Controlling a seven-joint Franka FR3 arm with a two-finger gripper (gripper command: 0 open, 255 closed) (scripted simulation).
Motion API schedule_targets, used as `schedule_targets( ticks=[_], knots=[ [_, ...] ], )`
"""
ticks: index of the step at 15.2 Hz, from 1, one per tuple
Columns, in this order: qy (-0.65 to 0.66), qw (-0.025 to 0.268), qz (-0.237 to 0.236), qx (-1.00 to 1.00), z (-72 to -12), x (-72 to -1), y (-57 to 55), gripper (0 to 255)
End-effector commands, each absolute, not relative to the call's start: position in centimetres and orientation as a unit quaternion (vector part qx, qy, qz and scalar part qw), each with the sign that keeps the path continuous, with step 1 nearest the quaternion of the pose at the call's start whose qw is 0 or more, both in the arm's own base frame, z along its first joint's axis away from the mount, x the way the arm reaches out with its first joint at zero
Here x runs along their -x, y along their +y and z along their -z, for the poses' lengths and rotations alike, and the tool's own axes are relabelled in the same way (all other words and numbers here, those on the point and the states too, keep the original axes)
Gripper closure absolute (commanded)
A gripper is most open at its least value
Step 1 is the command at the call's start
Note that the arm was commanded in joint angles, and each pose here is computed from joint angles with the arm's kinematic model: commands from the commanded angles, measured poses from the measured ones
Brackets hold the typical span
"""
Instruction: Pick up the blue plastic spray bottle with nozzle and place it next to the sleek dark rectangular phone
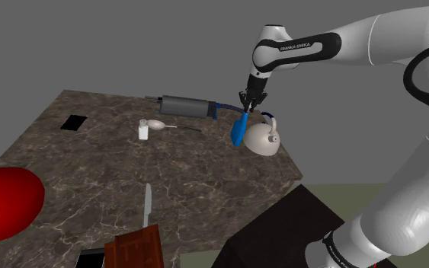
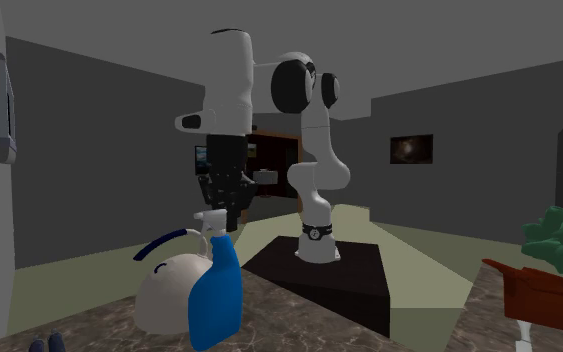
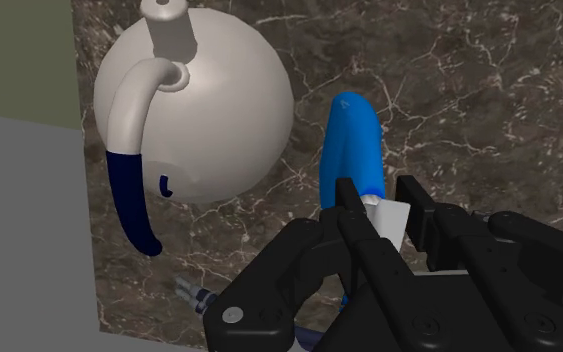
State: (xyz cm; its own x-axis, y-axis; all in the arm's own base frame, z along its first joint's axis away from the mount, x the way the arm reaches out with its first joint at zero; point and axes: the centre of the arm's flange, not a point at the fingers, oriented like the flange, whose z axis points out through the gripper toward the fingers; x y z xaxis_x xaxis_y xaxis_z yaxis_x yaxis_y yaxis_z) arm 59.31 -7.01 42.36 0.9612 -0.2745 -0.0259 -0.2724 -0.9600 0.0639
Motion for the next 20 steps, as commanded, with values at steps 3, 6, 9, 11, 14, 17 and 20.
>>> schedule_targets(
  ticks=[3, 6, 9, 11, 14, 17, 20],
  knots=[
    [-0.138, 0.030, 0.017, -0.990, -42.4, -59.3, -7.0, 255],
    [-0.138, 0.030, 0.017, -0.990, -42.4, -59.3, -7.0, 255],
    [-0.138, 0.030, 0.017, -0.990, -43.4, -59.3, -7.0, 255],
    [-0.138, 0.030, 0.017, -0.990, -44.5, -59.3, -7.0, 255],
    [-0.138, 0.030, 0.017, -0.990, -46.0, -59.3, -7.0, 255],
    [-0.138, 0.030, 0.017, -0.990, -47.6, -59.3, -7.0, 255],
    [-0.138, 0.030, 0.017, -0.990, -49.2, -59.3, -7.0, 255]
  ],
)
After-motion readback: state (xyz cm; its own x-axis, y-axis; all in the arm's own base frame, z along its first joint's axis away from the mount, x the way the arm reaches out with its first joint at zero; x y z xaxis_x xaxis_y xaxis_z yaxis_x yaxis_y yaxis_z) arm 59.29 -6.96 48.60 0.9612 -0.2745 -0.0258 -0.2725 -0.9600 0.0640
